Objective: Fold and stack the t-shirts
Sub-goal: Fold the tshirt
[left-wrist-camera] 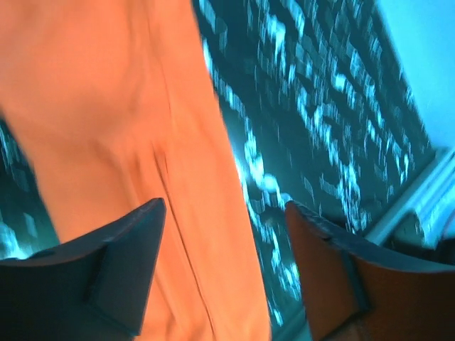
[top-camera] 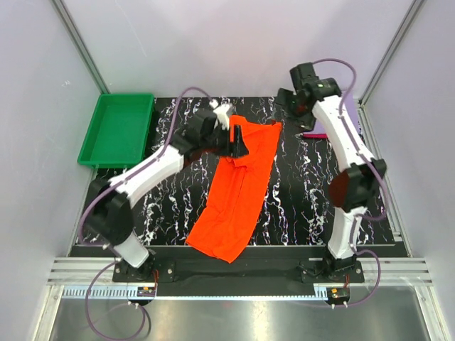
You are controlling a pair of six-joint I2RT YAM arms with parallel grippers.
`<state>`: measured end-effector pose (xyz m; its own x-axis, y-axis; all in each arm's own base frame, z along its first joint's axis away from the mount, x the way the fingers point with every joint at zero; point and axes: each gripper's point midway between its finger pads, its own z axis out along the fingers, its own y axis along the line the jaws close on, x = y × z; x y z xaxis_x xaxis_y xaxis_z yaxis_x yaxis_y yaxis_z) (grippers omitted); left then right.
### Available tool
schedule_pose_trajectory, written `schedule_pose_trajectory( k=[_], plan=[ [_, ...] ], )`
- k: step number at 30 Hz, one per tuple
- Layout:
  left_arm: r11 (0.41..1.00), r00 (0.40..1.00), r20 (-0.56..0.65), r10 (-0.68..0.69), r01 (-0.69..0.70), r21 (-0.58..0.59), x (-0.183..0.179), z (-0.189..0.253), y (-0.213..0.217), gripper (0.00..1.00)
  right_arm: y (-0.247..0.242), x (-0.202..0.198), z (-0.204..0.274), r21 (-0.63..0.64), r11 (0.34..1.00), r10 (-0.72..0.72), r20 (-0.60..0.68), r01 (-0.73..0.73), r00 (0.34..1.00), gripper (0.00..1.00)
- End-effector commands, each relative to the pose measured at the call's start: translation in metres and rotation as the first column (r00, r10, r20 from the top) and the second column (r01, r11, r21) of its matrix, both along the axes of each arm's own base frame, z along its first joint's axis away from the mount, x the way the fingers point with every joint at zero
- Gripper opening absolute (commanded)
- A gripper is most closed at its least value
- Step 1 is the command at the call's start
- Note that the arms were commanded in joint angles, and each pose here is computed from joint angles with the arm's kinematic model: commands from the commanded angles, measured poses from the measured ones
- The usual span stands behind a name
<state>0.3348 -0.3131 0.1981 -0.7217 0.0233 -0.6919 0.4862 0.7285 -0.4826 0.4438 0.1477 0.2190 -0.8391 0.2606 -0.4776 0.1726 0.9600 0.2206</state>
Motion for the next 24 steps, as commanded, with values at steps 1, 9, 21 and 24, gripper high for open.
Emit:
schedule_pose_trajectory(
  k=[1, 9, 21, 24],
  plan=[
    [0.993, 0.987, 0.136, -0.089, 0.099, -0.07, 0.049, 0.012, -0.022, 0.65, -0.019, -0.052, -0.002, 0.019, 0.997, -0.073, -0.112, 0.076, 0.991, 0.99],
    [0.987, 0.99, 0.103, -0.101, 0.112, -0.113, 0.123, -0.026, -0.058, 0.37, -0.042, -0.121, -0.012, 0.007, 0.995, -0.101, -0.162, 0.103, 0.982, 0.99],
    [0.974, 0.978, -0.206, 0.033, -0.077, -0.211, 0.169, -0.125, -0.045, 0.23, -0.045, -0.157, -0.028, 0.039, 0.992, -0.112, -0.184, 0.121, 0.977, 0.99],
    [0.959, 0.954, -0.291, 0.064, -0.139, -0.245, 0.186, -0.143, -0.04, 0.21, -0.043, -0.155, -0.033, 0.054, 0.989, -0.129, -0.174, 0.14, 0.976, 0.98]
  ],
)
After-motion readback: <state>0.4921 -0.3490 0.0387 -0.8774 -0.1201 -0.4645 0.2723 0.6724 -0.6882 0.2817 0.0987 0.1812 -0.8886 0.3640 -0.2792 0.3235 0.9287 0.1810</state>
